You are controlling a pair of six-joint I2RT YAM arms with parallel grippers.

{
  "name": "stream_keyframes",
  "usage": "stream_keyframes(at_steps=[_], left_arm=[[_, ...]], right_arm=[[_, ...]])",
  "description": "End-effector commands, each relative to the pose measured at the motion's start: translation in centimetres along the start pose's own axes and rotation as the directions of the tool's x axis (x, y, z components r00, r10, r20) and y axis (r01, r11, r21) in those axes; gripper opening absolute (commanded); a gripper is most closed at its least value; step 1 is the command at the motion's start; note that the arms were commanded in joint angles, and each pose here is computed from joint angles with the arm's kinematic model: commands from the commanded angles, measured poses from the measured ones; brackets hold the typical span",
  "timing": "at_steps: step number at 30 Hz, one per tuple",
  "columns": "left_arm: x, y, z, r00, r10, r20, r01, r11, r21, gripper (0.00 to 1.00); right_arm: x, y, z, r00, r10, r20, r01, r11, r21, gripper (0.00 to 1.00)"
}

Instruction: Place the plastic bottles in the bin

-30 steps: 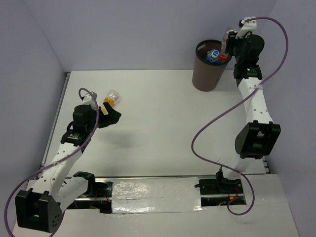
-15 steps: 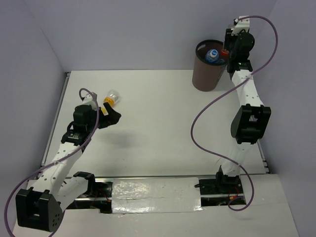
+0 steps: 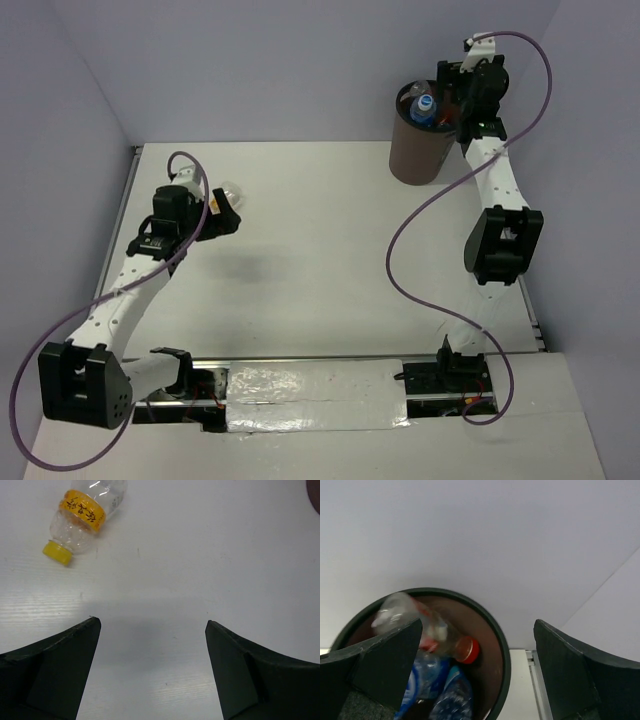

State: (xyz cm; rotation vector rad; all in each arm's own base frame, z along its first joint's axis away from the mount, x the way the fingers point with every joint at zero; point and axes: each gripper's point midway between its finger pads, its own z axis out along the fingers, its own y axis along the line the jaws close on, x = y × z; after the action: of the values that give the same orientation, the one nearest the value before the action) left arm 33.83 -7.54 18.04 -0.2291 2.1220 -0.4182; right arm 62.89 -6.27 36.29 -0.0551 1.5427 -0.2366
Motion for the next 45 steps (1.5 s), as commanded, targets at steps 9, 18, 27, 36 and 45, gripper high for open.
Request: stream_keyframes(at_steps=[9, 18, 27, 36, 45], left_arm=[[-2.3, 5.0, 3.9, 0.986, 0.114, -0.122, -0.134, 0.976, -0.171, 0.99], [-2.9, 8.2, 11.6, 0.936, 0.242, -0.255, -0.296, 0.935, -0.196, 1.0], [-0.9, 11.0, 17.8, 0.887, 0.284, -0.365, -0.364, 0.915, -0.173, 0.9], [1.4, 10.6, 18.4, 0.893, 0.256, -0.37, -0.316, 0.942, -0.11, 0.63], [0.2, 0.3, 13.2, 0.97, 0.106, -0.221, -0.042, 0.961, 0.275, 0.42]], right_arm=[[-5.1, 10.6, -17.2, 0.998, 0.051, -0.046, -0.067, 0.646, -0.761, 1.0], [1.5, 14.6, -28.6, 0.986, 0.003, -0.169, -0.157, 0.385, -0.909, 1.0], [4.5, 15.3, -32.6, 0.966, -0.022, -0.257, -0.235, 0.337, -0.912, 1.0], [6.1, 17.3, -33.7, 0.935, -0.029, -0.353, -0.33, 0.297, -0.896, 1.0], [6.0, 22.6, -33.0, 0.757, 0.051, -0.651, -0.629, 0.325, -0.706, 0.97]])
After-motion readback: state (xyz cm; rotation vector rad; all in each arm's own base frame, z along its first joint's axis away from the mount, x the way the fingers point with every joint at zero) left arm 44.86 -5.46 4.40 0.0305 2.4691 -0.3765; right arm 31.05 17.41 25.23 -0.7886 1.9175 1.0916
